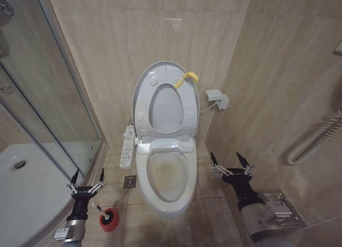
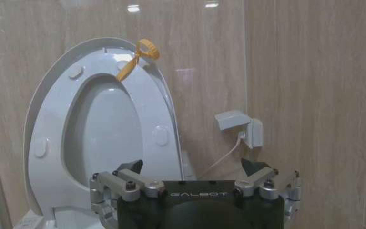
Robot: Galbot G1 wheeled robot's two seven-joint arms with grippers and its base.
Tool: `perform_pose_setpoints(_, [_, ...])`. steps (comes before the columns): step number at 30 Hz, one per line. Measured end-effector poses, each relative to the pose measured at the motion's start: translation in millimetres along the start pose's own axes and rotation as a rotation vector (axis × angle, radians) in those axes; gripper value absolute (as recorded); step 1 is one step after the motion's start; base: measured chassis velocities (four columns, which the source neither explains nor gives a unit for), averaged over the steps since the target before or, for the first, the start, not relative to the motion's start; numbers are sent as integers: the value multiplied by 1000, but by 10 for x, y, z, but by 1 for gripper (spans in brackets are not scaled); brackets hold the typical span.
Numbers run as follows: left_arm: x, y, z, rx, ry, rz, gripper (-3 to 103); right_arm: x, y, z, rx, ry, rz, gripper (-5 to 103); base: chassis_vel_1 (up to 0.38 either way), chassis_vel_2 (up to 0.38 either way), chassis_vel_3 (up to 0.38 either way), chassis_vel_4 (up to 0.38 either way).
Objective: Open the toilet lid, clean the toilet bowl with a toilet brush, close the toilet lid, and flush.
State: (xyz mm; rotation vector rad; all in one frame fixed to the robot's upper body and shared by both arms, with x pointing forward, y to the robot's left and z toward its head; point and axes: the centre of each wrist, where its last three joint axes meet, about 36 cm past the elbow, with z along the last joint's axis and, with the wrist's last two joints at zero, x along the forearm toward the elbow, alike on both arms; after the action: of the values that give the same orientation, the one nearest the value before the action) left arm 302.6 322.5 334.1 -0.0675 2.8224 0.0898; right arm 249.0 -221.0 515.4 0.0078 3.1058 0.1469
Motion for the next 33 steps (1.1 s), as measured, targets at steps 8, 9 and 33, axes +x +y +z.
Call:
perform_pose_setpoints(8, [87, -24, -920, -27, 34, 5, 100, 0, 0, 0, 0, 0, 0, 100, 0, 0, 0, 0])
perform_pose_setpoints(9, [89, -30, -1034, -22, 33, 4, 100, 0, 0, 0, 0, 0, 0, 100, 0, 0, 0, 0])
perform_pose_setpoints(33, [626, -374, -1830, 10, 135, -149, 100, 0, 0, 0, 0, 0, 0, 100, 0, 0, 0, 0])
